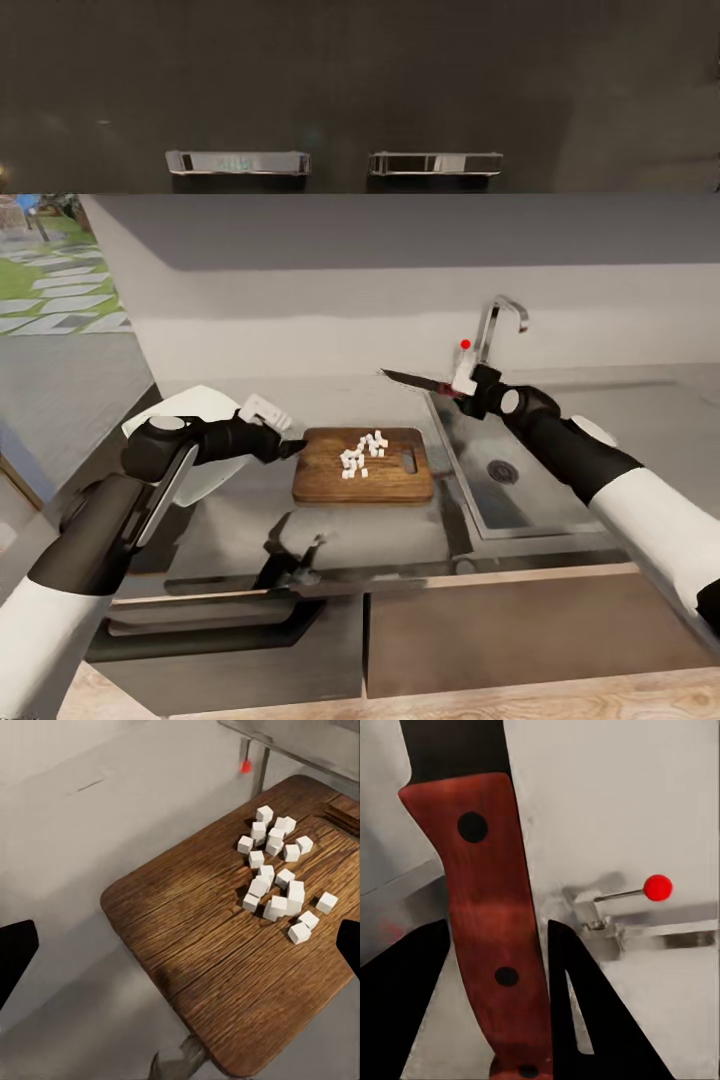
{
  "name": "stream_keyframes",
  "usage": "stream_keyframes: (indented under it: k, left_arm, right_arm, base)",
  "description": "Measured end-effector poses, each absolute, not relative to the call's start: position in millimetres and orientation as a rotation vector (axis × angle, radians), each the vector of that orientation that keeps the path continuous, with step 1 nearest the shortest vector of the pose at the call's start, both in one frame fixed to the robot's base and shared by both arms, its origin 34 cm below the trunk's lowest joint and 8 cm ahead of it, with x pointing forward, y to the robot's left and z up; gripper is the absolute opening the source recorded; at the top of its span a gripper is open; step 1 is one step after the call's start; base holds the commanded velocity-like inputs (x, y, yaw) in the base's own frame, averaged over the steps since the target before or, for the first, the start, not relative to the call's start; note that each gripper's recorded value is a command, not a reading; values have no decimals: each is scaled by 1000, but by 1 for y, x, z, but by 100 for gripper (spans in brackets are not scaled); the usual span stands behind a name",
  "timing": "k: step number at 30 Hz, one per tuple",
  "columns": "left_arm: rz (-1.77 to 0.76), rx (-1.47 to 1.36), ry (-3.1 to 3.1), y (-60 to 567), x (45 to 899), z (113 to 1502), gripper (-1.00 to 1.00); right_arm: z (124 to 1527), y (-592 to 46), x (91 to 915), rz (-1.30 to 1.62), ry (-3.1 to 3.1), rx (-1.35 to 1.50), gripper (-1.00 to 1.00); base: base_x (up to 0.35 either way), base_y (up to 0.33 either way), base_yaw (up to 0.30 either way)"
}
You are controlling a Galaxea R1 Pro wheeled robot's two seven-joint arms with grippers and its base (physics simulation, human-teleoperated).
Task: In the kitchen, take the Vidalia onion out of the sink, dice it on the chopping board with the paring knife, put the diced onion into the bowl on the countertop, then place both the paring knife and the chopping board into the sink.
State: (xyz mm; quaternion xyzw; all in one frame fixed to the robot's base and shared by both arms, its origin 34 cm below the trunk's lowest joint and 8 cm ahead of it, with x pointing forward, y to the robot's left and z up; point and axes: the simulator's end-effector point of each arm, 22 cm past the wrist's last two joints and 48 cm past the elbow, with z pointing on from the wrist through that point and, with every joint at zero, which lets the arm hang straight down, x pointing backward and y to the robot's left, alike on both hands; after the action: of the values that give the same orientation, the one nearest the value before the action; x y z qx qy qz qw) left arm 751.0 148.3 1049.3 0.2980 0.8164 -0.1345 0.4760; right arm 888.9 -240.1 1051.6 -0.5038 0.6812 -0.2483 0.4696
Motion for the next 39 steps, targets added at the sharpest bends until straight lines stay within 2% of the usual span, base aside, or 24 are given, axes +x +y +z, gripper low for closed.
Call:
stream_keyframes:
  k: [5,15,20,28,31,34,39]
  left_arm:
    - [-323,674,1992,164,757,1063,100]
    - [-315,645,1991,175,759,1079,100]
    - [-305,572,1983,197,765,1095,100]
    - [-307,567,1981,198,765,1101,100]
    - [-308,568,1980,197,765,1101,100]
    - [-307,565,1982,198,765,1100,100]
    - [-305,562,1981,199,766,1100,100]
  right_arm:
    - [1031,-268,873,-518,1958,-1078,-100]
    - [988,-237,814,9,2386,-796,-100]
    - [975,-246,808,27,2449,-759,-100]
    - [973,-255,805,41,2492,-701,-100]
    - [970,-268,811,91,2532,-542,-100]
    - [967,-322,822,-33,2553,-291,-100]
    - [948,-351,815,-152,2602,-194,-100]
  base:
    - [0,0,0]
    - [0,0,0]
    - [0,0,0]
    - [0,0,0]
    - [0,0,0]
    - [0,0,0]
    - [15,-21,0]
